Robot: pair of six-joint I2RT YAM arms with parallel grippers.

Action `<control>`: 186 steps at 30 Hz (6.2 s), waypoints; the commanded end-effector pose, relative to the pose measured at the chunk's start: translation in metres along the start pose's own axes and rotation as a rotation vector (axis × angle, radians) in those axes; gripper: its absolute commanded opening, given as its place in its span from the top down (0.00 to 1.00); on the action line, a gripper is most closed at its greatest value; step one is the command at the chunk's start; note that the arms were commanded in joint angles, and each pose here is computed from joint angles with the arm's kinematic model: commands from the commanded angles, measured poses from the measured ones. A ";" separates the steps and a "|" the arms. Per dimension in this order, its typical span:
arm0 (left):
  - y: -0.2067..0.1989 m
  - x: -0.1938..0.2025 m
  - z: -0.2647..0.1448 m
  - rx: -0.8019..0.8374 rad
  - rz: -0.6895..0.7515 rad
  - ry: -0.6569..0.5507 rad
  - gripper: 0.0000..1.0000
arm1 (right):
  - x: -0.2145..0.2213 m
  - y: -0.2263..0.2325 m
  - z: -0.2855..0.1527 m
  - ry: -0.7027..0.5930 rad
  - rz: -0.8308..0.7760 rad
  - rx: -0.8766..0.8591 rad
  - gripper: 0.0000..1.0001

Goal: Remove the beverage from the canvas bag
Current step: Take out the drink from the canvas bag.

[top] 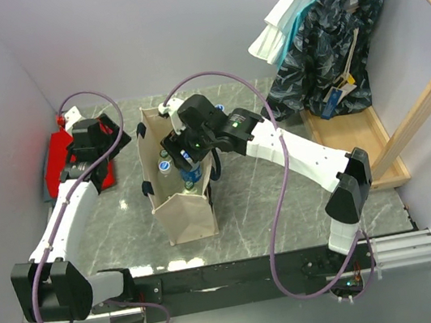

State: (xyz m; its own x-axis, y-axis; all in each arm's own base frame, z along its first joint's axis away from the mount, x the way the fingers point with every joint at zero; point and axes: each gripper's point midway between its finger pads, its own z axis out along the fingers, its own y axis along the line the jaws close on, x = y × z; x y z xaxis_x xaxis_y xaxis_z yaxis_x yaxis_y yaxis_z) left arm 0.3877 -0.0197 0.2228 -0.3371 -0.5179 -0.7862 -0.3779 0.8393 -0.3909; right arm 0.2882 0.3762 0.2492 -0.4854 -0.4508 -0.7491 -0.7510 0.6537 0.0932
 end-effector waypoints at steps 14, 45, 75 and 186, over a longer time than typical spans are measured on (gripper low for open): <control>-0.010 -0.021 -0.008 0.025 -0.004 -0.055 0.04 | -0.001 -0.002 0.000 0.003 0.012 -0.009 0.19; -0.012 -0.014 -0.002 0.040 -0.006 -0.036 0.04 | 0.000 -0.035 0.034 0.009 0.050 0.086 0.23; -0.009 -0.011 0.000 0.024 -0.001 -0.030 0.04 | 0.002 -0.028 0.044 0.042 0.038 0.022 0.38; -0.010 -0.011 0.002 0.027 -0.005 -0.025 0.04 | -0.132 -0.011 -0.088 -0.414 -0.085 0.127 1.00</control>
State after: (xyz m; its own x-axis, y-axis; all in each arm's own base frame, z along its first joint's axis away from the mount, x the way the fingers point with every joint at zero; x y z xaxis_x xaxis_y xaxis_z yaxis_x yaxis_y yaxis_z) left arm 0.3918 -0.0205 0.2144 -0.3524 -0.5171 -0.7800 -0.3844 0.8399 -0.3831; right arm 0.3205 0.3796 0.2956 -0.3863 -0.4296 -0.8162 -0.7185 0.6950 -0.0257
